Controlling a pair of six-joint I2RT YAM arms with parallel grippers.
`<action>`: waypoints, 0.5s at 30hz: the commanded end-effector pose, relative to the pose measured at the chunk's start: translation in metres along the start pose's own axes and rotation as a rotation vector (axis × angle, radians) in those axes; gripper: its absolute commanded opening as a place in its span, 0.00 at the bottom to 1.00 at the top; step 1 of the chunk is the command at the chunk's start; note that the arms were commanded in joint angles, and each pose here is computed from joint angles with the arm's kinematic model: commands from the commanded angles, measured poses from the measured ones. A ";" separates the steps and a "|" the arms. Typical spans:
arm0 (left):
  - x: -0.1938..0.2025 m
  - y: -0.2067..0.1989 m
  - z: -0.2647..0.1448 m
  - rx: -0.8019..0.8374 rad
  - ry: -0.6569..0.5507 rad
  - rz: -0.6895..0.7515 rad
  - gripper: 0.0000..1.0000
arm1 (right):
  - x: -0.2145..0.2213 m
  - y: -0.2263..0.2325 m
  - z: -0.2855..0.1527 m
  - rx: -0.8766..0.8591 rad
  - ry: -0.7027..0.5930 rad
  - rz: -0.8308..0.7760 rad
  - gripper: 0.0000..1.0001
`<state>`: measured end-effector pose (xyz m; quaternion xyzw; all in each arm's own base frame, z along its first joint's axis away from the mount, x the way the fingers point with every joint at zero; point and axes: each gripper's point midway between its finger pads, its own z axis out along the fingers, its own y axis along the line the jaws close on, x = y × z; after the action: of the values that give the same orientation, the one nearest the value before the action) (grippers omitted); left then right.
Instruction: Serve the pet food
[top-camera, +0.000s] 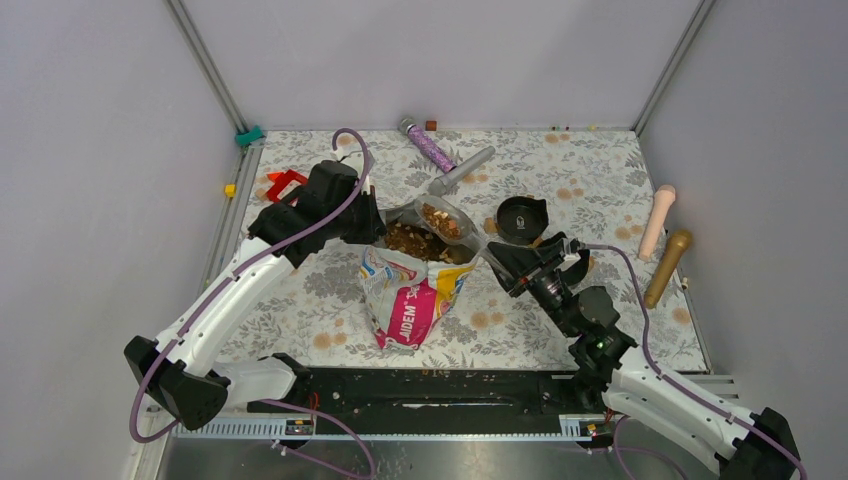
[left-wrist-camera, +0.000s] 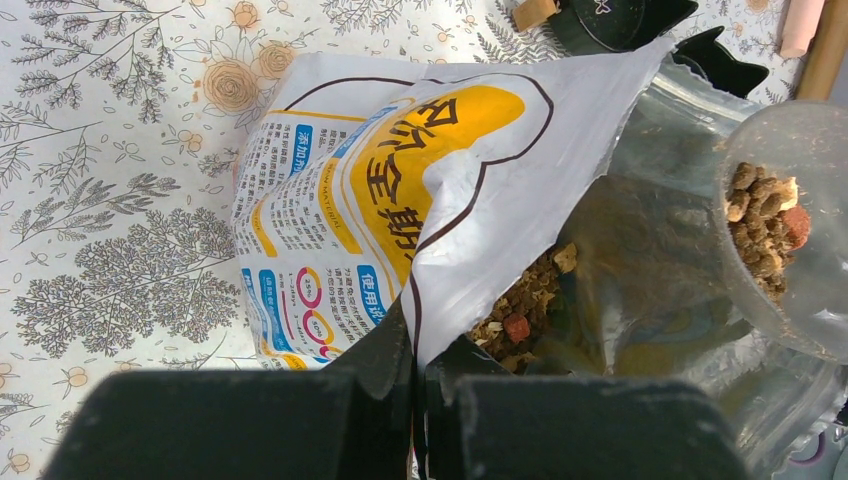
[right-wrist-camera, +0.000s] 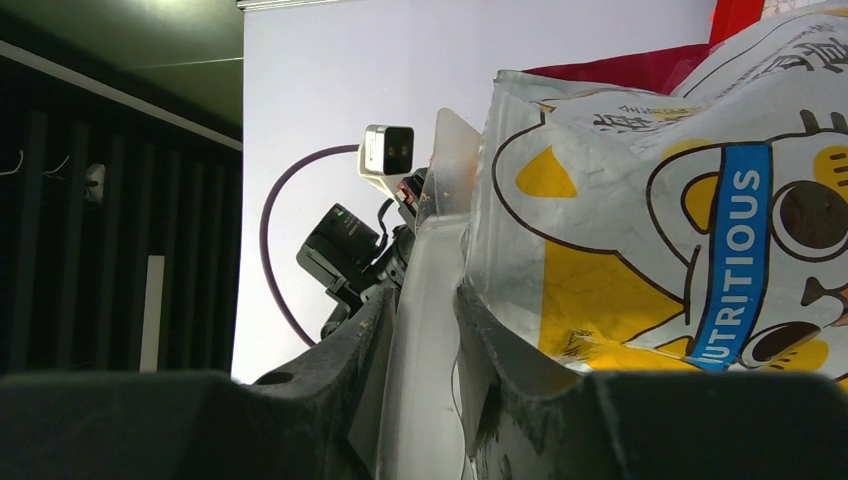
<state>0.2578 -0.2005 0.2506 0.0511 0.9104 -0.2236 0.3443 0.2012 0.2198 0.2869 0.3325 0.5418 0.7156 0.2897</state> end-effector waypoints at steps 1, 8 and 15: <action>-0.010 -0.021 -0.011 0.103 -0.040 0.008 0.00 | -0.002 0.021 -0.002 -0.091 -0.007 0.008 0.00; -0.011 -0.020 -0.013 0.094 -0.051 0.010 0.00 | -0.011 0.036 -0.009 -0.087 -0.071 -0.077 0.00; -0.010 -0.016 -0.009 0.072 -0.044 0.005 0.00 | -0.032 0.062 -0.025 -0.112 -0.200 -0.154 0.00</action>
<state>0.2579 -0.2004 0.2505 0.0510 0.9104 -0.2233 0.3445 0.1947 0.1916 0.3078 0.3296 0.5261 0.6994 0.3541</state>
